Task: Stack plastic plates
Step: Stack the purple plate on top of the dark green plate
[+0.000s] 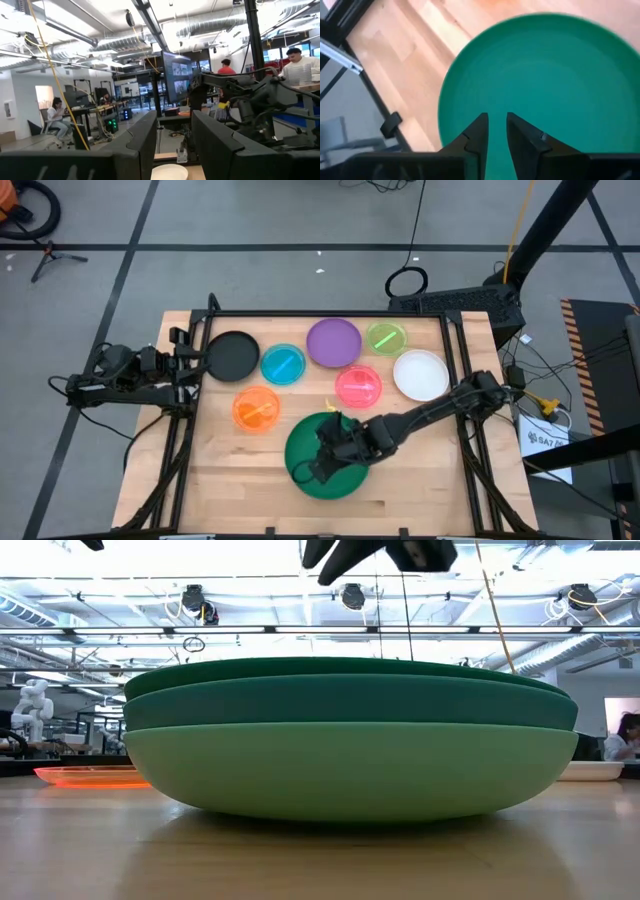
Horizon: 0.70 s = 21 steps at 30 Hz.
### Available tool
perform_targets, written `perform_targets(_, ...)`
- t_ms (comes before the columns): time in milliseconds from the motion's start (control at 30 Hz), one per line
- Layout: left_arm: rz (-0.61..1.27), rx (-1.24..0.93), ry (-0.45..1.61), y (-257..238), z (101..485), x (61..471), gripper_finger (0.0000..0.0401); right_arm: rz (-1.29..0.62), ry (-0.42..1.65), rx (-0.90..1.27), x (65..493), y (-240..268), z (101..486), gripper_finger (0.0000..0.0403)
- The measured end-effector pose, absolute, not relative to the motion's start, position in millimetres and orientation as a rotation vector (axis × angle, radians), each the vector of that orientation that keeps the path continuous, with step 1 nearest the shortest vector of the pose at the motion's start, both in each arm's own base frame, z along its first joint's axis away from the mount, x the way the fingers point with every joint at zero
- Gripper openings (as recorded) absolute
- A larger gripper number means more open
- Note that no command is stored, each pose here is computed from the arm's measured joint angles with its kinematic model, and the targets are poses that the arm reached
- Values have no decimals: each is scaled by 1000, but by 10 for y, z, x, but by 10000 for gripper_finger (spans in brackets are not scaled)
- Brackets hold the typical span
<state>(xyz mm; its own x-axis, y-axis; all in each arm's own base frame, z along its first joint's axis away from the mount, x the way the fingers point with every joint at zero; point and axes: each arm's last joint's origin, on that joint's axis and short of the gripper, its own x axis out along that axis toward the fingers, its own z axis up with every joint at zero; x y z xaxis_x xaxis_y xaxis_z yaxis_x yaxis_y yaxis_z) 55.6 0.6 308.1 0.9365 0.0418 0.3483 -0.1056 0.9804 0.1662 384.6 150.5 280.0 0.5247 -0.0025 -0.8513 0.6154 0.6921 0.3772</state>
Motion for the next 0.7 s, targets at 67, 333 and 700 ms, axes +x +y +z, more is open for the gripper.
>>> perform_targets(67, 76, 184, -349, 6, 3079, 556, 131, -386, 993, 763, 3878, 1426, 2798, 60)
perform_targets(333, 74, 185, -333, 6, 3064, 562, 131, -340, 1022, 713, 3983, 1105, 2796, 72)
perform_targets(700, 71, 191, -298, 6, 3032, 572, 131, -312, 1062, 544, 4062, 540, 2776, 82)
